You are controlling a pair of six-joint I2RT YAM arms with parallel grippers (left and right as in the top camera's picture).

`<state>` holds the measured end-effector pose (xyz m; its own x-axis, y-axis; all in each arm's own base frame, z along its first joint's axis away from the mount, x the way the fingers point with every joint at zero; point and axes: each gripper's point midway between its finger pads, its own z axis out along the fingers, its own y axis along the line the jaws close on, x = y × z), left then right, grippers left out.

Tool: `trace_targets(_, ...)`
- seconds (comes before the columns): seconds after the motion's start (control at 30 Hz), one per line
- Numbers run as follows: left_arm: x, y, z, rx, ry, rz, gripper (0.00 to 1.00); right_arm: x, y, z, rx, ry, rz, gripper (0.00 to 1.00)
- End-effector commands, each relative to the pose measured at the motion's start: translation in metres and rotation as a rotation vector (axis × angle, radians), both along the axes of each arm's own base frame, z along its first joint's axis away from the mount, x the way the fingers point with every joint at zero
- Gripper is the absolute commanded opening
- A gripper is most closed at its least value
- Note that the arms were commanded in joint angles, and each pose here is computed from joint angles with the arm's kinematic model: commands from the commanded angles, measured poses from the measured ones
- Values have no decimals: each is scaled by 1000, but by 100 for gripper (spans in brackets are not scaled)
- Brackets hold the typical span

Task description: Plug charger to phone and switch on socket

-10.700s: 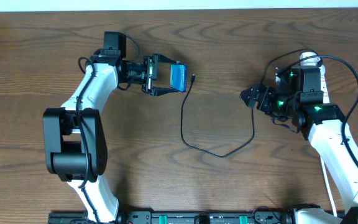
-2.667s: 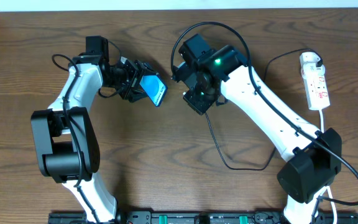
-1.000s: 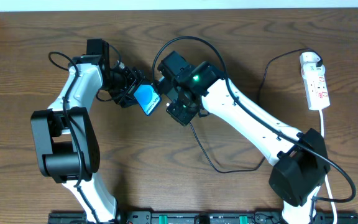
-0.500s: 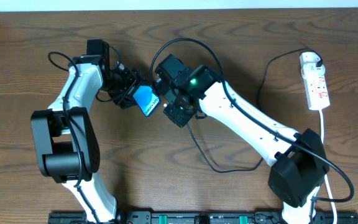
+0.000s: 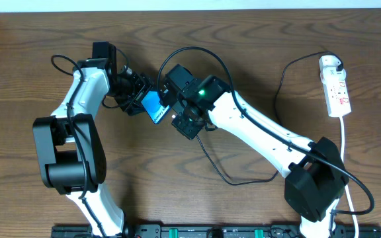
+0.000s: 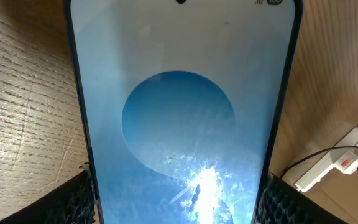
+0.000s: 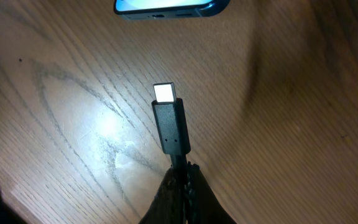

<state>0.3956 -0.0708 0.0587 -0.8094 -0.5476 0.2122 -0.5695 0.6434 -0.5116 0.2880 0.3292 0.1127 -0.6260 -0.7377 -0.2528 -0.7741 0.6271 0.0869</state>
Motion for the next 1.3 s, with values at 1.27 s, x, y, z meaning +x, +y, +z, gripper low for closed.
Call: trace_targets(1.27,1,32,17,210,-74,-3,56,19,7,-26,-30,-34,-298,1)
